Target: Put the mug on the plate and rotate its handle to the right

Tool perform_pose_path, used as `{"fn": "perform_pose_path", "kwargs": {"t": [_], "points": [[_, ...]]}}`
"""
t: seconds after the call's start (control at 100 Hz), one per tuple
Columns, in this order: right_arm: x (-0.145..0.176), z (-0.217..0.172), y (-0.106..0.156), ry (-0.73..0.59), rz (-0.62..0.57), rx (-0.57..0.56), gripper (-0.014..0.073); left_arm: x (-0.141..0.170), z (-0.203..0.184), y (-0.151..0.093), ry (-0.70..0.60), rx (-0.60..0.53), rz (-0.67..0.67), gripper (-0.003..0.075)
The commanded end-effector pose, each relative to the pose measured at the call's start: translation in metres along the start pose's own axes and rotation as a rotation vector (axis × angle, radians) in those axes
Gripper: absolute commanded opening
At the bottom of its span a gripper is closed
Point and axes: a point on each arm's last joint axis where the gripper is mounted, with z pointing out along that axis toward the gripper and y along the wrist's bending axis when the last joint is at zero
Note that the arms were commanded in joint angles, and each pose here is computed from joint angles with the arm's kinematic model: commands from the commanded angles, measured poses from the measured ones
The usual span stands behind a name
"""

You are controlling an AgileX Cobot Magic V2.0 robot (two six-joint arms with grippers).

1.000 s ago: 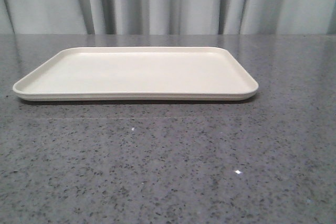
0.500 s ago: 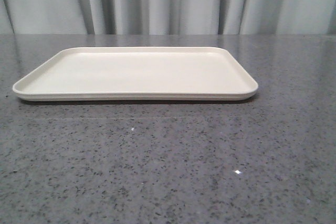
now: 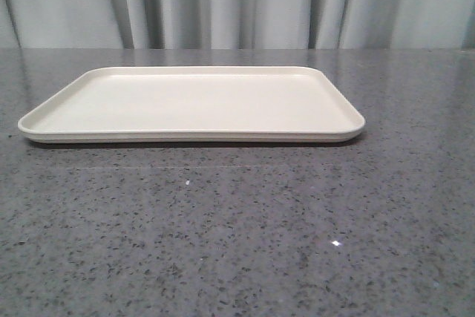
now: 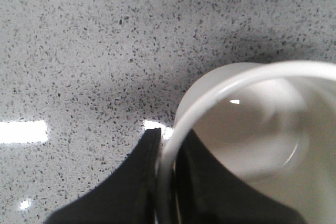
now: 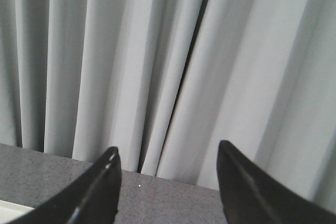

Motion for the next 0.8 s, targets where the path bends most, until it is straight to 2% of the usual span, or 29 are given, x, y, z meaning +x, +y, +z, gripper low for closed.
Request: {"fn": "perform_pose_path", "kwargs": {"t": [0.0,0.13,0.25,0.37,0.62,0.79], "points": [[-0.013,0.002,-0.003,-0.093,-0.012,0.028,0.0424,-0.006,-0.014,0.004,-0.076,-0.019,-0.001,-0.0020],[-0.013,0.002,-0.003,-0.101,-0.012,0.030,0.0424,-0.013,-0.029,0.006,-0.119,-0.012,0.002,-0.0020],[-0.013,0.002,-0.003,-0.099,-0.012,0.030,0.0424,-0.022,-0.051,0.004,-0.180,0.038,-0.011,-0.0020],[-0.013,0.002,-0.003,-0.097,-0.012,0.029,0.0424,-0.033,-0.077,0.000,-0.260,0.131,0.004,-0.0020],[-0.013,0.002,-0.003,-0.099,-0.012,0.030,0.0424,-0.050,-0.136,-0.003,-0.452,0.245,0.009,-0.0020],[-0.013,0.002,-0.003,-0.099,-0.011,0.029,0.0424,-0.068,-0.162,-0.017,-0.501,0.349,0.083,-0.0020]]}}
